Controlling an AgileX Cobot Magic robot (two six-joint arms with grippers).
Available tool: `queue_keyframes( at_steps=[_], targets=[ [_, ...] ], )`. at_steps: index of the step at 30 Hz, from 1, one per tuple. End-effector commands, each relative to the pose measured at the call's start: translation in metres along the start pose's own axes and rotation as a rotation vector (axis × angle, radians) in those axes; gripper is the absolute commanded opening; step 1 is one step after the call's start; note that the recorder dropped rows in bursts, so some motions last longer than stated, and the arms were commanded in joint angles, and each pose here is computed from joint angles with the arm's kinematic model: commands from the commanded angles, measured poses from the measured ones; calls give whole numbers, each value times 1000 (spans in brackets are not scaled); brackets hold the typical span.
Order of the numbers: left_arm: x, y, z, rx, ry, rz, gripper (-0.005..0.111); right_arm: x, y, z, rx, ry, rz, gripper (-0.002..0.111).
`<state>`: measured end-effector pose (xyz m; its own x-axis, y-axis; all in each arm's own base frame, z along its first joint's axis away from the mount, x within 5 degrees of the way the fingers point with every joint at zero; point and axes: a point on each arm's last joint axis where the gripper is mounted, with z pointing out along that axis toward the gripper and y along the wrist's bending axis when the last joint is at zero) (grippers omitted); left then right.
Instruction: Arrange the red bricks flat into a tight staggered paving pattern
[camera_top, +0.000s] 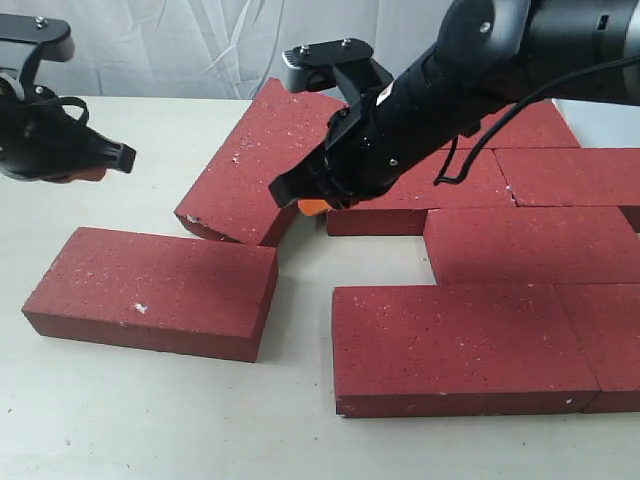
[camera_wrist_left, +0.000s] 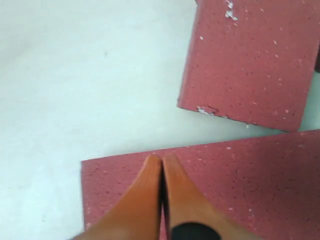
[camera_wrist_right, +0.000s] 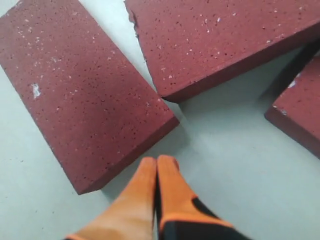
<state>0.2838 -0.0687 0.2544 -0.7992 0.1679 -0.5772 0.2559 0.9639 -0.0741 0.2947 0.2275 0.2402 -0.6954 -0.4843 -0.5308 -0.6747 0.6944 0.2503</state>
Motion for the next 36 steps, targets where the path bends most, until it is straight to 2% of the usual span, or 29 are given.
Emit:
queue_keyframes(
  at_steps=[1,6,12,19,23,30,33,36],
  targets=[
    [0,7,-8,-54,-1,-22,0,-2,-3,25,11,31,0,-1],
    [-3,4,-4,-27,-29,-59,0,-7,-12,48,33,71,-21,-1],
    [-8,4,-5,-26,-85,-69,0,-17,-24,67,89,36,-66,-1],
    [-11,4,-5,-20,-118,-85,0,-10,-35,94,115,49,-63,-1],
    [-14,3,-5,-12,-151,-105,0,-4,-39,109,114,57,-35,-1],
    [-17,3,-6,-3,-183,-128,0,-8,-45,124,135,-44,43,-1],
    [-18,3,-6,-3,-196,-131,0,-12,-40,132,104,-61,99,-1],
    [-18,3,-6,4,-200,-145,0,-20,-30,140,82,-77,96,-1]
  ],
)
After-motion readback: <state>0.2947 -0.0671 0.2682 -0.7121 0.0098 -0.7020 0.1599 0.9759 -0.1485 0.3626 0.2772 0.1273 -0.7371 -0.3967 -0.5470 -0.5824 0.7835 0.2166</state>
